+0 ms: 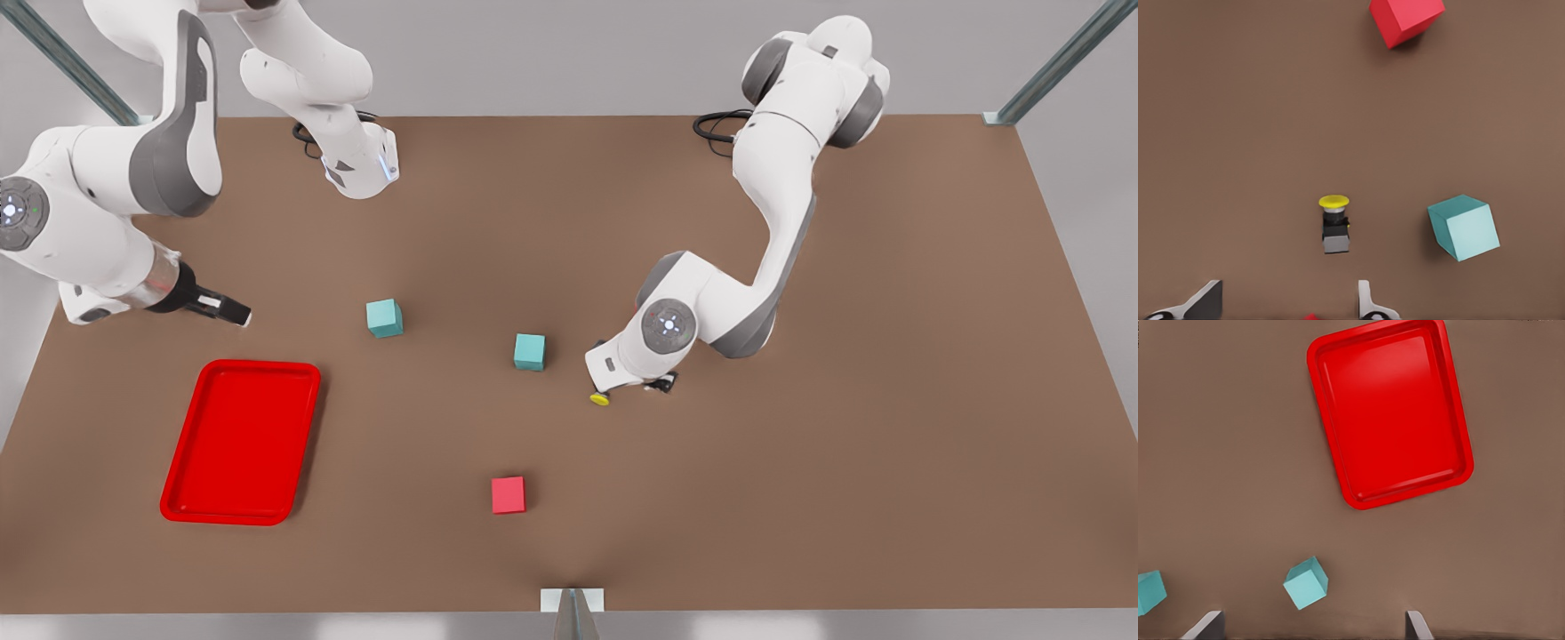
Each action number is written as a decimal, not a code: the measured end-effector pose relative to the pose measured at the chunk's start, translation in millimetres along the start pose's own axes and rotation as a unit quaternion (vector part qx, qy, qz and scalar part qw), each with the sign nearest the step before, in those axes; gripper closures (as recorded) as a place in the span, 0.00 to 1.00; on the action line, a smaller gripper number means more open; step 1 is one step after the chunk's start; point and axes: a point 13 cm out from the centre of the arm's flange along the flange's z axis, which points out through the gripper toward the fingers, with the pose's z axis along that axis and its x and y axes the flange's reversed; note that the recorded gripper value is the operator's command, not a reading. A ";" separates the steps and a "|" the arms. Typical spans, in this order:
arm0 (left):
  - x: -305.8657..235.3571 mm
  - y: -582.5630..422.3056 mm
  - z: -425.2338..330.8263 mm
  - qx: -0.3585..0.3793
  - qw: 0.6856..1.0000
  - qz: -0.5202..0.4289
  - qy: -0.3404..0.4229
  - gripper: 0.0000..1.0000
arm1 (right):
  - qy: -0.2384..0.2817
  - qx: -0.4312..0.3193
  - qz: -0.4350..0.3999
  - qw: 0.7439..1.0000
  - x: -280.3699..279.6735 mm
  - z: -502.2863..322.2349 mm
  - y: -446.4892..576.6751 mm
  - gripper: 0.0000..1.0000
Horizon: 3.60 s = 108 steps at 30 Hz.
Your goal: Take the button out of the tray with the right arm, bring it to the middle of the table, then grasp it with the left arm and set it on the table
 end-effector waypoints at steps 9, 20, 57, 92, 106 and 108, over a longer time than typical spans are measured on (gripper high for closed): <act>6.8 -16.9 62.8 -0.024 0.999 -0.021 0.029 0.01 | 0.046 0.037 -0.089 0.994 -23.5 26.2 0.5 0.00; 12.3 -6.9 147.8 -0.047 0.998 -0.026 0.026 0.01 | 0.011 0.025 -0.129 0.991 -79.8 28.9 24.3 0.00; 0.7 13.1 170.6 -0.070 0.996 -0.020 -0.043 0.62 | 0.015 0.028 -0.171 0.985 -80.5 37.9 32.7 0.00; -43.3 312.4 107.9 -0.402 0.679 -0.488 -0.374 0.65 | 0.012 0.025 -0.183 0.983 -84.7 47.6 45.8 0.00; 9.2 311.3 139.6 -0.473 0.492 -0.555 -0.476 0.65 | 0.006 0.027 -0.187 0.982 -85.3 56.4 52.0 0.00; 14.1 312.1 145.2 -0.476 0.477 -0.557 -0.486 0.65 | 0.004 0.026 -0.187 0.982 -85.3 55.3 53.1 0.00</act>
